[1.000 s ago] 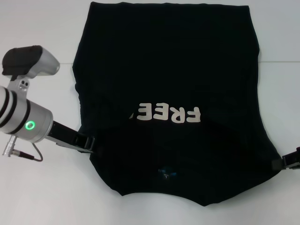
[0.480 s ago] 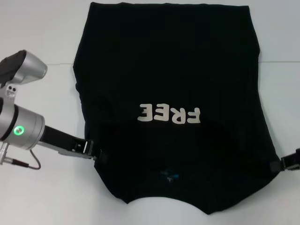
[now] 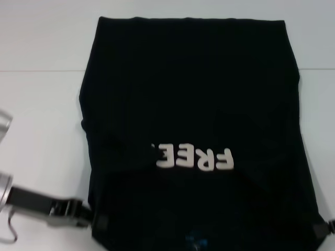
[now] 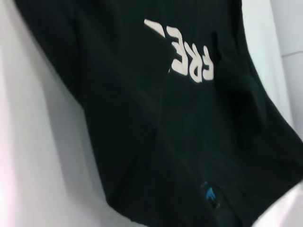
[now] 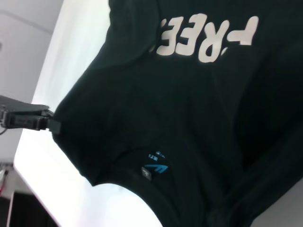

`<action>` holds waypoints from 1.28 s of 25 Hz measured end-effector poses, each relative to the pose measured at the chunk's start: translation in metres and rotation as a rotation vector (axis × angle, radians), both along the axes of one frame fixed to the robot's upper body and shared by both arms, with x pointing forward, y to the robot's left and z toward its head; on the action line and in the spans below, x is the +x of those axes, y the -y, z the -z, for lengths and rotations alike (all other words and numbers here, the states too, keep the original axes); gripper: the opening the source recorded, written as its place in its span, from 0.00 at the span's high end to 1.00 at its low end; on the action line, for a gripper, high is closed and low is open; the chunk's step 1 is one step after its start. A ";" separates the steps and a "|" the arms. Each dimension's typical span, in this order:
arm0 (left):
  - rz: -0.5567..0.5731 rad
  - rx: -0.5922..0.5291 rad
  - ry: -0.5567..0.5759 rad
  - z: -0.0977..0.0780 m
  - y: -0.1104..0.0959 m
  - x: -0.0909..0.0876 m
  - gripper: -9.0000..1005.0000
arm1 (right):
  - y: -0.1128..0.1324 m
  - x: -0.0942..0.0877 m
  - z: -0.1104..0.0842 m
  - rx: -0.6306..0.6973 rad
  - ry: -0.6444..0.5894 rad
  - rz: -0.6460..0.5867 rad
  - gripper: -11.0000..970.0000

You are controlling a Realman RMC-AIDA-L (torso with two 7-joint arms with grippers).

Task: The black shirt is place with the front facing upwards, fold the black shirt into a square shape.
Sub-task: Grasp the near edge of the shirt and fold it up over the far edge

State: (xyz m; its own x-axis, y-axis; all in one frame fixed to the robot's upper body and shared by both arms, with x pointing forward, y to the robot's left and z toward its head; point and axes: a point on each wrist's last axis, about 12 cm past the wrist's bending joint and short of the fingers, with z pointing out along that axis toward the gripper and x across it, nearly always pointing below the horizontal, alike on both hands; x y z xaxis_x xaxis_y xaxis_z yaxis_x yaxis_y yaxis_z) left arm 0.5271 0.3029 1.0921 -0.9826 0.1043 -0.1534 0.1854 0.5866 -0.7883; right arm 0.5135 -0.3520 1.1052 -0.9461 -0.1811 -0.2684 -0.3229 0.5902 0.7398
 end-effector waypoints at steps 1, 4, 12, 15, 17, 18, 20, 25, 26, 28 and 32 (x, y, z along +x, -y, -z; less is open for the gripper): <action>0.002 -0.018 -0.021 0.003 -0.002 -0.006 0.94 | 0.001 -0.003 0.000 0.007 0.000 -0.013 0.94; 0.023 -0.085 -0.105 0.013 -0.008 -0.030 0.94 | 0.005 -0.014 0.001 0.032 0.001 -0.057 0.94; 0.149 -0.145 -0.189 0.023 -0.004 -0.059 0.94 | 0.003 -0.031 0.013 0.061 -0.011 -0.173 0.94; 0.177 -0.146 -0.175 0.022 0.002 -0.055 0.94 | 0.000 -0.028 0.013 0.063 -0.007 -0.179 0.94; 0.175 -0.155 -0.147 0.019 0.004 -0.049 0.94 | 0.000 -0.027 0.013 0.072 -0.001 -0.163 0.94; 0.158 -0.168 -0.115 0.013 0.004 -0.041 0.94 | 0.000 -0.026 0.013 0.079 0.002 -0.150 0.94; 0.143 -0.180 -0.094 0.010 0.004 -0.036 0.94 | 0.000 -0.026 0.014 0.106 0.010 -0.110 0.94; 0.046 -0.228 -0.002 -0.007 -0.002 -0.014 0.94 | 0.007 -0.022 0.012 0.174 0.046 0.024 0.93; 0.010 -0.237 0.022 -0.011 -0.004 -0.008 0.94 | 0.009 -0.022 0.012 0.192 0.055 0.056 0.93; -0.057 -0.251 0.058 -0.015 -0.008 0.000 0.94 | 0.014 -0.020 0.010 0.231 0.075 0.130 0.93; -0.198 -0.264 0.146 -0.020 -0.014 0.018 0.94 | 0.024 -0.015 0.003 0.325 0.140 0.290 0.92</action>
State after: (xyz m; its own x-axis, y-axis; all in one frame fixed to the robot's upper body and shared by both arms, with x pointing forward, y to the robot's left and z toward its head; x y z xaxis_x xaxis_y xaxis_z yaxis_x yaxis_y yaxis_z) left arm 0.5451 0.3169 1.1117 -0.9457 -0.1478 -0.2894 0.2100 0.4018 -0.8913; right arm 0.4989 -0.3758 1.1019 -0.8958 0.2007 -0.3965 -0.2888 0.4153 0.8626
